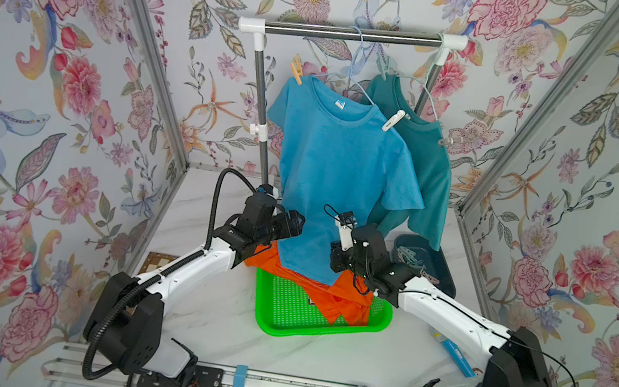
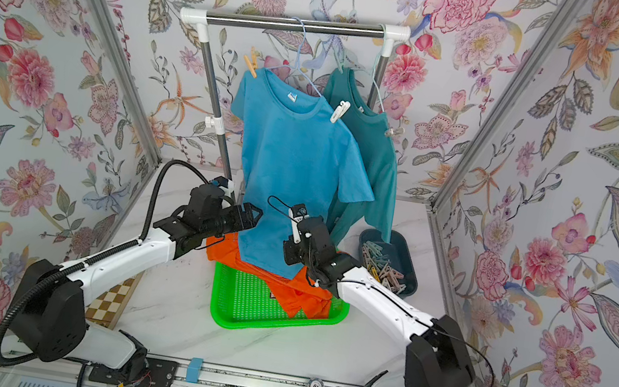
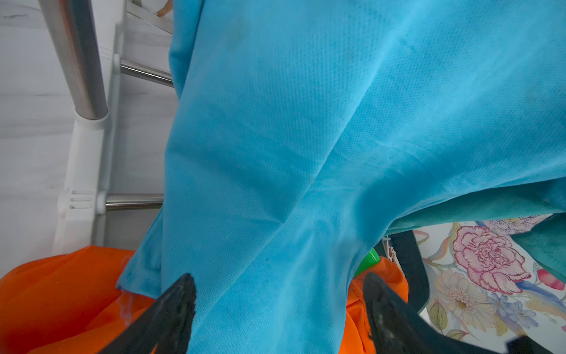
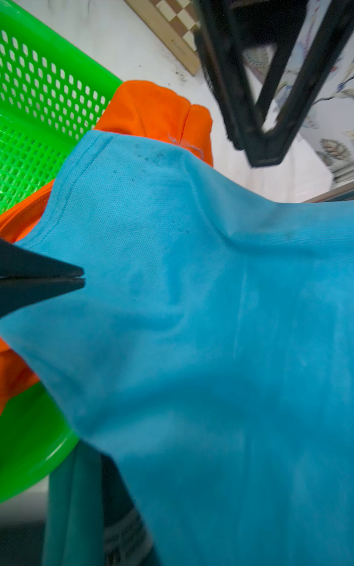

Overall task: Use clothespins to secure the t-shirt on both sides of the hanger
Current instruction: Adjust the T-shirt on the hanger.

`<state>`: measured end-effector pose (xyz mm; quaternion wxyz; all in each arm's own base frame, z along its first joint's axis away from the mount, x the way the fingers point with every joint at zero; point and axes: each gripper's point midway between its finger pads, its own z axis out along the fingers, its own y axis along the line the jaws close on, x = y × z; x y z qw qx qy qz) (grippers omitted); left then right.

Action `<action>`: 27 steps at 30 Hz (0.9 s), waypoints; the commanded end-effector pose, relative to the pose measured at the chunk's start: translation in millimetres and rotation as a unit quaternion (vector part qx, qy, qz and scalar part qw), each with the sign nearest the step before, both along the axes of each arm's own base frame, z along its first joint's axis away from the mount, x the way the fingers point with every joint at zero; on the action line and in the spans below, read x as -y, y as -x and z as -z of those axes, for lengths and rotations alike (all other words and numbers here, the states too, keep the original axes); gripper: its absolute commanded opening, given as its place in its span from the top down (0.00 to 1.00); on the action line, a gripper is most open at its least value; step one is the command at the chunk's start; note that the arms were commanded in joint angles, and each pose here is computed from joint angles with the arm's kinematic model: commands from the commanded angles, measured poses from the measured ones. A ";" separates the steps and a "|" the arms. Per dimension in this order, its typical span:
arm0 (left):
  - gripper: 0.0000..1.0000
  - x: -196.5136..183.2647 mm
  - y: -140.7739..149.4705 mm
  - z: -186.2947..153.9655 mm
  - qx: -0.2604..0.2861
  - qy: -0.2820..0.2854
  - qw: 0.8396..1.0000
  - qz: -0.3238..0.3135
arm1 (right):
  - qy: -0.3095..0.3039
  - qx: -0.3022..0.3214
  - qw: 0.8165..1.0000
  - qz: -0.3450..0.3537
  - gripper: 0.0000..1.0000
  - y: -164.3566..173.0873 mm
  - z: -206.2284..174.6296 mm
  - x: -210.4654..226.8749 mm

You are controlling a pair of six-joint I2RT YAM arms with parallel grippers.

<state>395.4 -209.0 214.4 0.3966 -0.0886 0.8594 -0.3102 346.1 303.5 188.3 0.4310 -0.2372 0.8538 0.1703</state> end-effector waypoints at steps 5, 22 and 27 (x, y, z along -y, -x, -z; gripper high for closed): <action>0.12 -61.2 -5.5 -12.2 0.024 -0.005 0.998 -0.058 | -0.020 -0.009 0.998 -0.053 0.99 -52.0 7.0 -65.4; 0.02 -83.4 4.1 21.2 -0.009 -0.030 0.998 -0.054 | 0.041 0.039 0.992 0.110 0.86 -229.1 5.4 14.5; 0.00 -91.0 15.9 21.8 -0.009 -0.055 0.997 -0.057 | 0.060 0.054 0.992 0.102 0.79 -232.6 -10.0 17.6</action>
